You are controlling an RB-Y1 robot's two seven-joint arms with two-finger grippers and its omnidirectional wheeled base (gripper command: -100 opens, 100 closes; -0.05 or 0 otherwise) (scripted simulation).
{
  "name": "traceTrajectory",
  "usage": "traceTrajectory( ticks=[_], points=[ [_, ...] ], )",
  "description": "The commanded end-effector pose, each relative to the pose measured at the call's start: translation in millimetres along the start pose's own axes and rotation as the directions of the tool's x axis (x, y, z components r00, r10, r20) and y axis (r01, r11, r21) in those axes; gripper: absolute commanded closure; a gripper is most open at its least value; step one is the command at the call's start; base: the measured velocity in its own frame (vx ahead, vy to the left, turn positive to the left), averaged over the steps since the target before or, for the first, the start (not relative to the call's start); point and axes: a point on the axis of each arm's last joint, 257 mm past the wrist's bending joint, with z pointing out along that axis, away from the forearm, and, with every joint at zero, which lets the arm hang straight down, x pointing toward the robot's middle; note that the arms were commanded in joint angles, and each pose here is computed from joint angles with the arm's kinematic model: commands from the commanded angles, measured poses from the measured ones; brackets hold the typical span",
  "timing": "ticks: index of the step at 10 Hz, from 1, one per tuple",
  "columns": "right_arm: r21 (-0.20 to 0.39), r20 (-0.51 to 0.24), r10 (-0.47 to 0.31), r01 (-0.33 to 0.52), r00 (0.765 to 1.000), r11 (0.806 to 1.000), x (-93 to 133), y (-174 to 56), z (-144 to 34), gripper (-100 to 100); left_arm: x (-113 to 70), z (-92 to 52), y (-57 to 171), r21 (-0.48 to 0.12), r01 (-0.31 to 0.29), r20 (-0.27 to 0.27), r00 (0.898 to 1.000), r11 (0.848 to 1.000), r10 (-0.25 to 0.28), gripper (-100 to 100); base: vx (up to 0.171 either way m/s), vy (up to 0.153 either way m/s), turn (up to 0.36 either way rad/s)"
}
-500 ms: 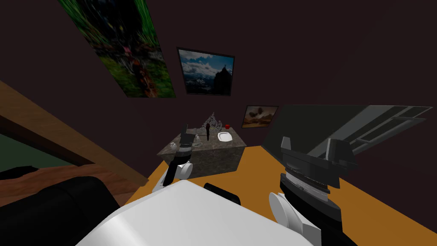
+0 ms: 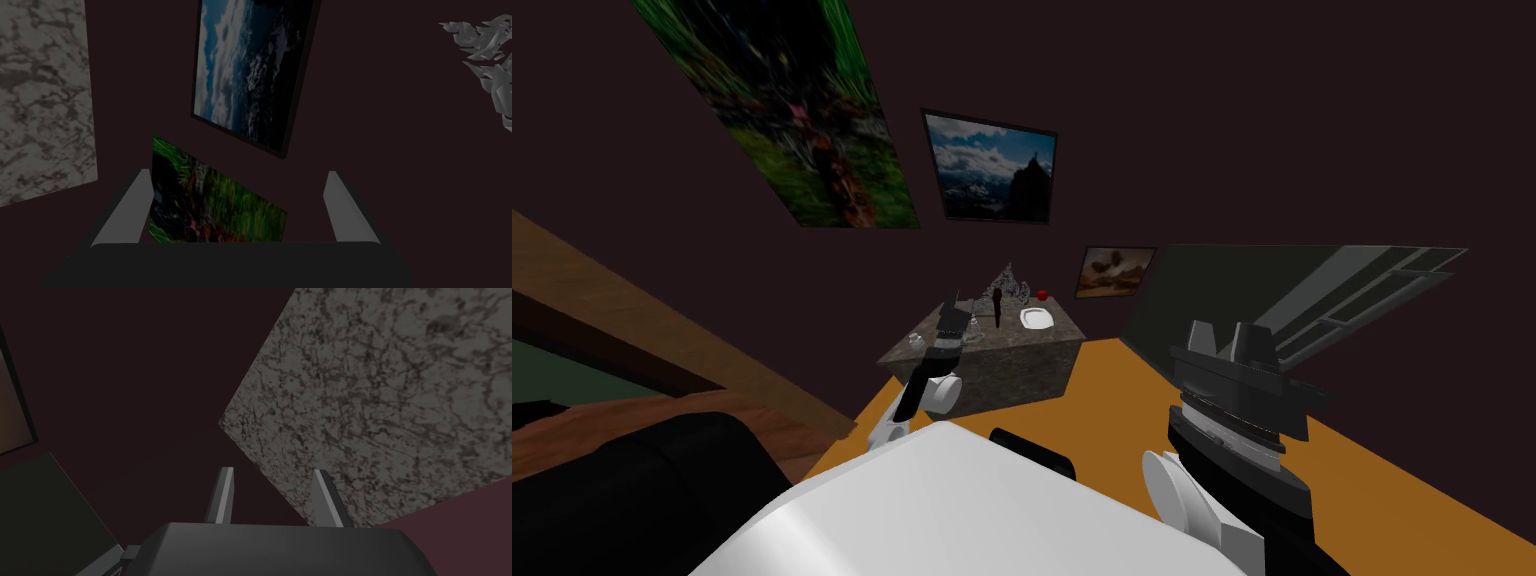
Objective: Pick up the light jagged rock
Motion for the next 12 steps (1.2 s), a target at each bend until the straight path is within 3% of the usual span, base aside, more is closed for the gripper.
traceTrajectory(
  ticks=[1, 7, 12],
  points=[
    [0.0, 0.0, 0.0, 0.0, 1.0, 1.0, 0, 0, 0.0, 0, -1.0, 4.3, 8, -0.034, 0.007, -0.007, 1.0, 0.999, -0.007, -100, -0.022, -0.002, -0.049],
    [0.0, 0.0, 0.0, 0.0, 1.0, 1.0, 0, 0, 0.0, 0, -5.2, 15.4, 36, -0.141, 0.031, -0.021, 0.999, 0.989, -0.035, -100, -0.025, 0.001, -0.054],
    [0.0, 0.0, 0.0, 0.0, 1.0, 1.0, 0, 0, 0.0, 0, -10.5, 25.3, 62, -0.243, 0.067, -0.026, 0.997, 0.968, -0.075, -100, -0.025, 0.005, -0.071]
  ],
)
